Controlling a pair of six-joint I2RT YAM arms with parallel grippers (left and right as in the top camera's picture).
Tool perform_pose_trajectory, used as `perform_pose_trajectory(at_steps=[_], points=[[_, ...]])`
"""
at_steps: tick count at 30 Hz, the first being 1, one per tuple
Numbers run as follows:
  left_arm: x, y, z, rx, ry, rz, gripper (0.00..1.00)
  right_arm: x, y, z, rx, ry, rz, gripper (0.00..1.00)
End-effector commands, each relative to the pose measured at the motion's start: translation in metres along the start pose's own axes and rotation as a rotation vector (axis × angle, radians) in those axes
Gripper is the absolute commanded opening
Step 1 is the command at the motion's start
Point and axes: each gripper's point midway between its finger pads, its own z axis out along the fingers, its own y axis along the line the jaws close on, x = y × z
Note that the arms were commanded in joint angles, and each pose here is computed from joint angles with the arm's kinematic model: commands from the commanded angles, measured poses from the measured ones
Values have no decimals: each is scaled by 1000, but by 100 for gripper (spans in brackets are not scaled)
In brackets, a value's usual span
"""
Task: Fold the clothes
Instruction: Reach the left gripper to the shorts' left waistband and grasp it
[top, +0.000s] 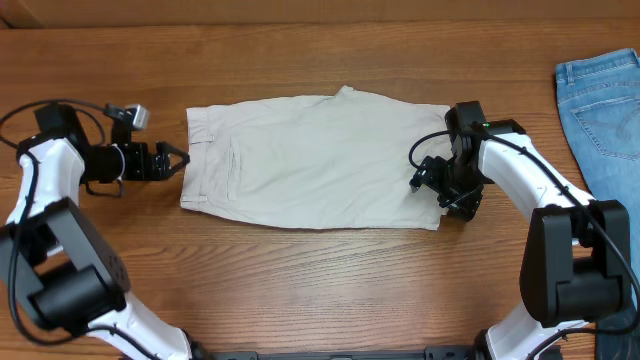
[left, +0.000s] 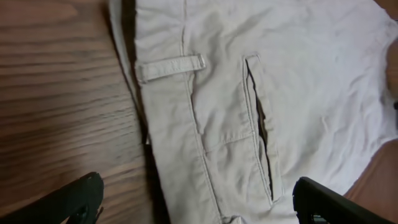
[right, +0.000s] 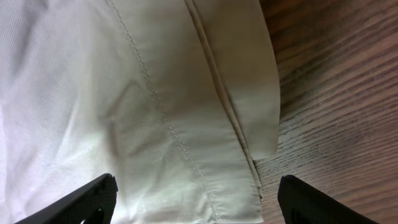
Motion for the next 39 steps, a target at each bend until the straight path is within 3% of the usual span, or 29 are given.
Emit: perform_pose_trajectory(at_steps=[1,20,34,35,36,38,39], points=[[-5,-6,14,87,-18,59,100,-3,-1,-2,3,-17,-6,87],[34,-3,78,188,133,18,100,-4,-1,-2,1,-19,-6,90],[38,-14,89,187,179,49,100,0,-4,-2,13,-5,-3,91],[40,-12,89,178,188,49,84,0,-4,-2,13,-5,-3,91],[41,-12,88,174,195,47,56,0,-4,-2,13,-5,-3,91],[44,-12,88,172,207,40,38,0,-4,-2,13,-5,-3,91],[45,-12,88,170,212,38,22,0,-4,-2,12,-5,-3,91]])
